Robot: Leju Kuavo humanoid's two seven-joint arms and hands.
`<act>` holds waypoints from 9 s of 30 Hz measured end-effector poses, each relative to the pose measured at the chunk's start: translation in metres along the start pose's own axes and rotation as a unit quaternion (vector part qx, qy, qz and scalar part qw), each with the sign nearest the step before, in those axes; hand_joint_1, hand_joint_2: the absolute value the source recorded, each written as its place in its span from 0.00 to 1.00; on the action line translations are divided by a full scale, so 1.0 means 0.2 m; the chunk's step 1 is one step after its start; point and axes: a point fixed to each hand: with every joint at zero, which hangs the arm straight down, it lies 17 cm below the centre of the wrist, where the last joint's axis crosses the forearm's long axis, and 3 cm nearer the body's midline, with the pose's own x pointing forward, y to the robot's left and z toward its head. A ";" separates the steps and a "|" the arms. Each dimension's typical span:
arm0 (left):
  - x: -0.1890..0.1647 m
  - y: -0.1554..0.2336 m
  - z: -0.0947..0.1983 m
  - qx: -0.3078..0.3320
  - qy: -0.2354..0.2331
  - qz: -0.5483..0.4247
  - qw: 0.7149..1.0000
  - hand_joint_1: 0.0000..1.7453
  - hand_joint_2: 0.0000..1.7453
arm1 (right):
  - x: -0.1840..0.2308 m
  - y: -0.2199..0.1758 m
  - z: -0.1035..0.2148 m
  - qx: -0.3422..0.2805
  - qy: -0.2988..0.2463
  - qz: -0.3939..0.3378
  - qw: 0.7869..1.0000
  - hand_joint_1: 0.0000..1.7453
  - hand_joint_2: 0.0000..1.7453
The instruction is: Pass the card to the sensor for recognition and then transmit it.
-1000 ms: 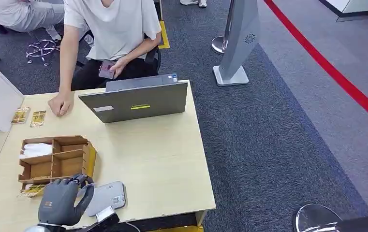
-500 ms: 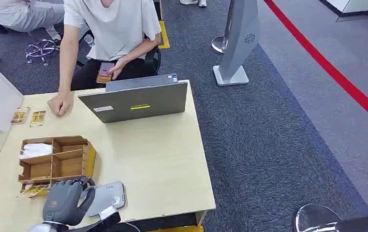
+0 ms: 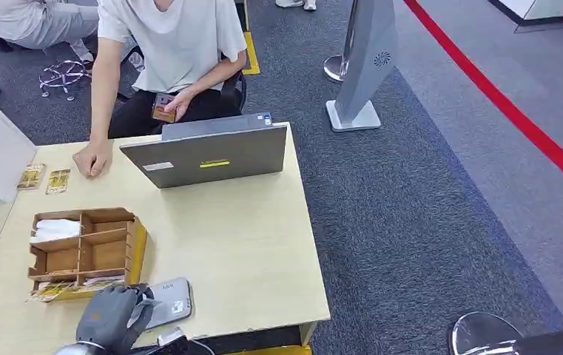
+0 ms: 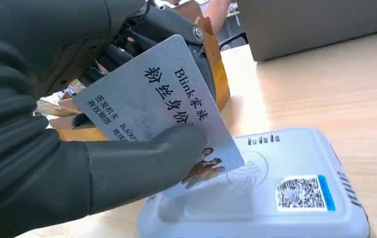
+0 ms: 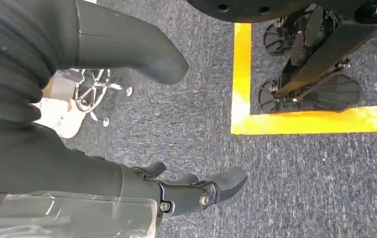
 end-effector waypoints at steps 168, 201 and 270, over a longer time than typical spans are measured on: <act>0.02 1.02 0.06 0.160 -0.008 -0.097 0.982 1.00 1.00 | -0.09 -0.05 0.03 0.007 0.010 0.017 1.000 0.00 1.00; -0.38 1.55 -0.27 0.274 0.165 -0.261 0.911 0.00 1.00 | -0.05 -0.01 -0.05 0.016 0.011 0.064 0.998 0.00 1.00; -0.50 -1.58 0.97 0.146 0.580 0.759 0.257 0.00 1.00 | 0.05 -0.16 0.00 -0.043 -0.007 0.100 0.994 0.00 0.00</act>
